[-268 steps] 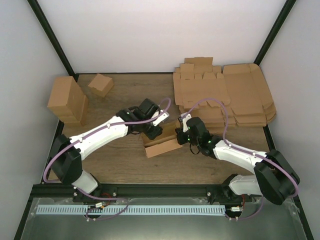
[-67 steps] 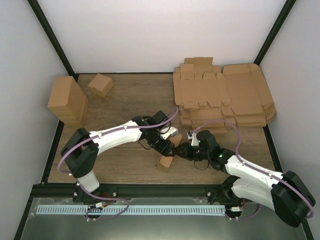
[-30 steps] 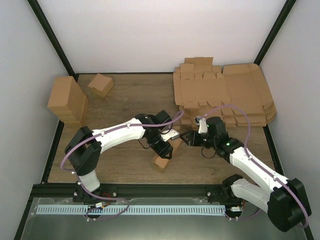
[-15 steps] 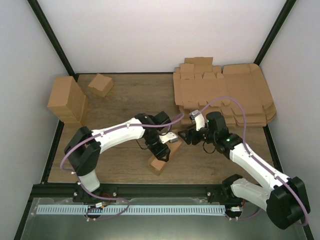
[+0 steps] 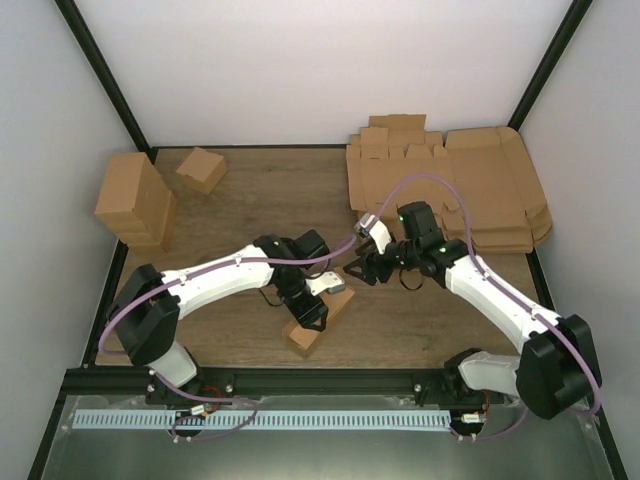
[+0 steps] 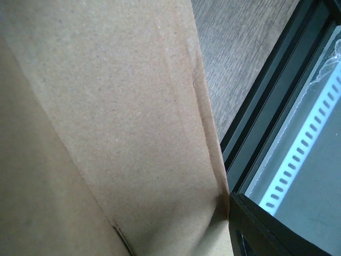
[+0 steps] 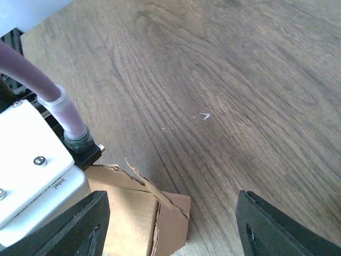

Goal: Fold the paper box

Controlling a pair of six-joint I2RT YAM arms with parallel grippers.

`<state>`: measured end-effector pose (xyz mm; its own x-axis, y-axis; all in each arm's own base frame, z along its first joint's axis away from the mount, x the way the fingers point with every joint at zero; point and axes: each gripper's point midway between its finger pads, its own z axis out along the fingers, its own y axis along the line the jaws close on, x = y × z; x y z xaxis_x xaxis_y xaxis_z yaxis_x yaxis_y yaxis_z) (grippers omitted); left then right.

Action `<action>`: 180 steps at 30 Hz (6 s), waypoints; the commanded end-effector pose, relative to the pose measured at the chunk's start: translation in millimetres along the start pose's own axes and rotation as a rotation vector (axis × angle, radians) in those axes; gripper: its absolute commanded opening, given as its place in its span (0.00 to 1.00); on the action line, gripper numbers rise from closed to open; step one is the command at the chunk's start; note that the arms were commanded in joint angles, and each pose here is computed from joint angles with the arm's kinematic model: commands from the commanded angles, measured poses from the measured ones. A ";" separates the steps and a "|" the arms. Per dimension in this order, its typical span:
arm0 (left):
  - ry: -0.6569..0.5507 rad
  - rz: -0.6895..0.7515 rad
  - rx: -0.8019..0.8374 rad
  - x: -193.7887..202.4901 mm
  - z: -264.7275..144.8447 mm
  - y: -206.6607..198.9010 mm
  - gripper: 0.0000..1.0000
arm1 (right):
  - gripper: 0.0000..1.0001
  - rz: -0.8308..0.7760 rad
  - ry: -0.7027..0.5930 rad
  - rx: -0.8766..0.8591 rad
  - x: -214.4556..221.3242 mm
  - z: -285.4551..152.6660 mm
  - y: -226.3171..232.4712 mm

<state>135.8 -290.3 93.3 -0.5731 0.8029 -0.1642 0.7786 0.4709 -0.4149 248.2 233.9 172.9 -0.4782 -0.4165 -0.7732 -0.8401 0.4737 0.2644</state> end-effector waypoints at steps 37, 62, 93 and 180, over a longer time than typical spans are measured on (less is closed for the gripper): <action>-0.098 -0.009 -0.126 -28.5 -14.7 16.5 0.78 | 0.01 -0.152 0.045 -0.124 -1.0 17.2 33.6; -0.132 -0.110 -0.116 -47.0 -4.8 20.4 0.80 | 0.02 0.116 -0.086 0.081 13.2 19.6 29.8; -0.237 -0.024 -0.302 -30.2 -18.1 5.6 1.00 | 0.02 0.247 -0.130 0.104 27.8 18.2 32.7; -0.166 0.031 -0.555 -20.6 -0.8 19.4 0.54 | 0.03 0.343 0.057 0.288 86.7 26.1 31.1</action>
<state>162.2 -304.9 101.7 -0.5660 0.7351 -0.3732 0.7743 0.6294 0.0655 196.1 240.0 115.8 -0.7002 -0.1780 -0.6914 -0.5424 0.7623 0.3531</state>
